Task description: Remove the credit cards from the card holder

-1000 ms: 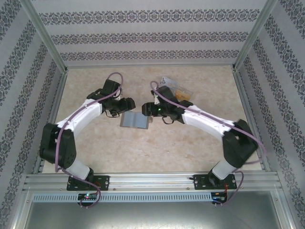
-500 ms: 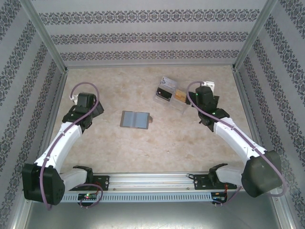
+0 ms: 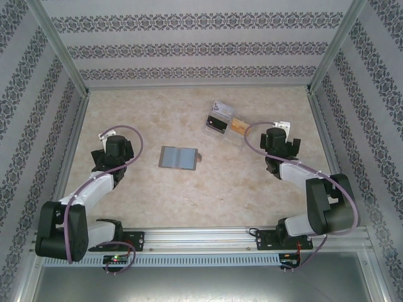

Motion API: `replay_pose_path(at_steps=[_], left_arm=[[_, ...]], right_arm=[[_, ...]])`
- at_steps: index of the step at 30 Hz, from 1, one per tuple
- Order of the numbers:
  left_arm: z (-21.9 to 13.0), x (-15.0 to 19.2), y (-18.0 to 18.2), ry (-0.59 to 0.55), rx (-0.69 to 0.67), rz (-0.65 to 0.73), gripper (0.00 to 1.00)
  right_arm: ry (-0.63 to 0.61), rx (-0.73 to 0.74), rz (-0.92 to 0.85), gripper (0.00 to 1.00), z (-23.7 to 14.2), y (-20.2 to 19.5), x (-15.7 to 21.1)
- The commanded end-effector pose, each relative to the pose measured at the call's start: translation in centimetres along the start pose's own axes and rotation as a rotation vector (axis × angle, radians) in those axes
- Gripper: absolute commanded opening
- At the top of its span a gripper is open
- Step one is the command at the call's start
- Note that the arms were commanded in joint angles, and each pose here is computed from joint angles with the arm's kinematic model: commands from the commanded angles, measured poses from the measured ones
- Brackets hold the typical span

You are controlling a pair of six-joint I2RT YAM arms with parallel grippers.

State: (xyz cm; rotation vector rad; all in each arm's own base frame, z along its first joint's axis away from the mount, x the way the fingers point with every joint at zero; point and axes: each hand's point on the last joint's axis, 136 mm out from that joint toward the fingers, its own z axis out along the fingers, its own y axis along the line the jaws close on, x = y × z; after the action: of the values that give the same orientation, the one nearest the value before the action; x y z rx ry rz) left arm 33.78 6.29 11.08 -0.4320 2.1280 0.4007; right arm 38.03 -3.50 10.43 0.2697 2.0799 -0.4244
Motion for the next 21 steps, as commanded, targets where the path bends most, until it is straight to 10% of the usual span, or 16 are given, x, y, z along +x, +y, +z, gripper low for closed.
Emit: replay_pose_path(at_steps=[1, 21], left_arm=[[0.8, -2.1, -2.2, -0.13, 0.12, 0.04, 0.99], [3.4, -0.3, -6.5, -0.236, 0.31, 0.074, 0.99]], right_arm=[[-0.14, -0.086, 0.056, 0.98, 0.3, 0.6, -2.4], [-0.257, -0.363, 0.016, 0.98, -0.9, 4.0, -0.9]])
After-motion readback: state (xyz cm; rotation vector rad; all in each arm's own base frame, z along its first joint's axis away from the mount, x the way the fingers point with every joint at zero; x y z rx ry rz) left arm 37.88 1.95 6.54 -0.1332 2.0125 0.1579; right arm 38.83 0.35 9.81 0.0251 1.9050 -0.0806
